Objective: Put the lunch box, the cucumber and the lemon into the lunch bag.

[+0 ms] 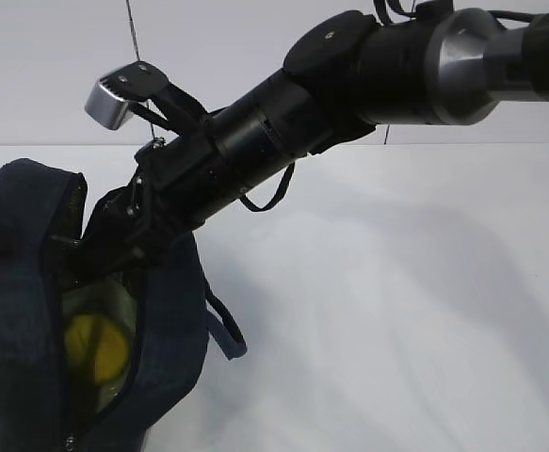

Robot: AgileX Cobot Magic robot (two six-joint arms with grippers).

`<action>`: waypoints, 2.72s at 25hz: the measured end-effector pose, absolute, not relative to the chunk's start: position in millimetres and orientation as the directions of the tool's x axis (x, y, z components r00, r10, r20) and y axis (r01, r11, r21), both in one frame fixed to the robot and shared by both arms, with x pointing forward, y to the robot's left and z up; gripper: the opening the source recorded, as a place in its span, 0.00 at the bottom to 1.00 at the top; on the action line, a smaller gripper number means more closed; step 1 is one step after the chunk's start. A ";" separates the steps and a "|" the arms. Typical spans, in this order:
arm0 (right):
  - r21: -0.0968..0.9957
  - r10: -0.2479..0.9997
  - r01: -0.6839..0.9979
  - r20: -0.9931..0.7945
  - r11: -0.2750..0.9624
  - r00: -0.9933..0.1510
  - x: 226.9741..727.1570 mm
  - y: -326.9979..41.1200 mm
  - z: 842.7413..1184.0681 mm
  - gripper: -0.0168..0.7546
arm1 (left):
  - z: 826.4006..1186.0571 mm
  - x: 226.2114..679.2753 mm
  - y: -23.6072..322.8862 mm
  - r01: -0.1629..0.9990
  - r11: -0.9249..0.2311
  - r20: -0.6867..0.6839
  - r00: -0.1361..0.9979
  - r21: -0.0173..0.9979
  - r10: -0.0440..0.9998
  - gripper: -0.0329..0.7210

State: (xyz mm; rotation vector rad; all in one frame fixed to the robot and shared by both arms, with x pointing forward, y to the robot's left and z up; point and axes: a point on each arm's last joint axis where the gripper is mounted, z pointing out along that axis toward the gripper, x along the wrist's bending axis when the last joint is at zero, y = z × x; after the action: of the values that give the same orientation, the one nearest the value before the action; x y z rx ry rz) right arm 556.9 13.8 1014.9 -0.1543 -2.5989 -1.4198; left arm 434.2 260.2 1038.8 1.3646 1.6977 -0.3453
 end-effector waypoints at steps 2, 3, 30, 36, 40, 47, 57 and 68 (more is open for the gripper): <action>0.827 -0.020 0.148 0.189 0.543 -0.982 556.7 14.5 1020.6 0.64 | 1038.8 434.3 260.3 0.884 0.346 -0.771 0.025 0.315 0.637 0.04; 0.824 -0.027 0.128 0.171 0.552 -0.985 557.4 14.3 1025.0 0.64 | 1038.8 434.3 260.3 0.884 0.345 -0.770 0.026 0.316 0.637 0.04; 0.382 0.446 0.753 0.629 0.536 -0.637 568.6 -51.2 1043.3 0.64 | 1037.5 434.6 261.6 0.882 0.329 -0.750 0.042 0.338 0.660 0.04; 0.329 0.444 0.780 0.676 0.533 -0.588 560.5 -52.8 1024.2 0.64 | 1037.4 434.5 261.6 0.882 0.321 -0.745 0.051 0.346 0.665 0.04; 0.348 0.376 0.810 0.752 0.472 -0.541 554.1 -48.9 1012.0 0.64 | 1037.4 434.5 261.6 0.882 0.319 -0.745 0.053 0.348 0.665 0.04; 0.389 0.378 0.838 0.762 0.382 -0.526 556.9 -47.3 1002.1 0.64 | 1037.2 434.1 261.5 0.884 0.313 -0.743 0.056 0.348 0.667 0.04; 0.424 0.422 0.839 0.728 0.342 -0.540 563.5 -47.7 1000.2 0.59 | 1037.1 433.6 261.3 0.886 0.308 -0.743 0.058 0.345 0.666 0.04; 0.391 0.435 0.838 0.724 0.381 -0.536 554.7 -47.8 989.6 0.58 | 1037.0 433.4 261.2 0.888 0.305 -0.743 0.059 0.345 0.667 0.04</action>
State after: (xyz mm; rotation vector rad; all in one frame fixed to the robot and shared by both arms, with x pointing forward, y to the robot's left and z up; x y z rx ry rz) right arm 554.7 -47.8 989.6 -1.0915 -2.1320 -1.0356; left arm 433.4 261.2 1037.0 1.4279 1.6720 -0.3074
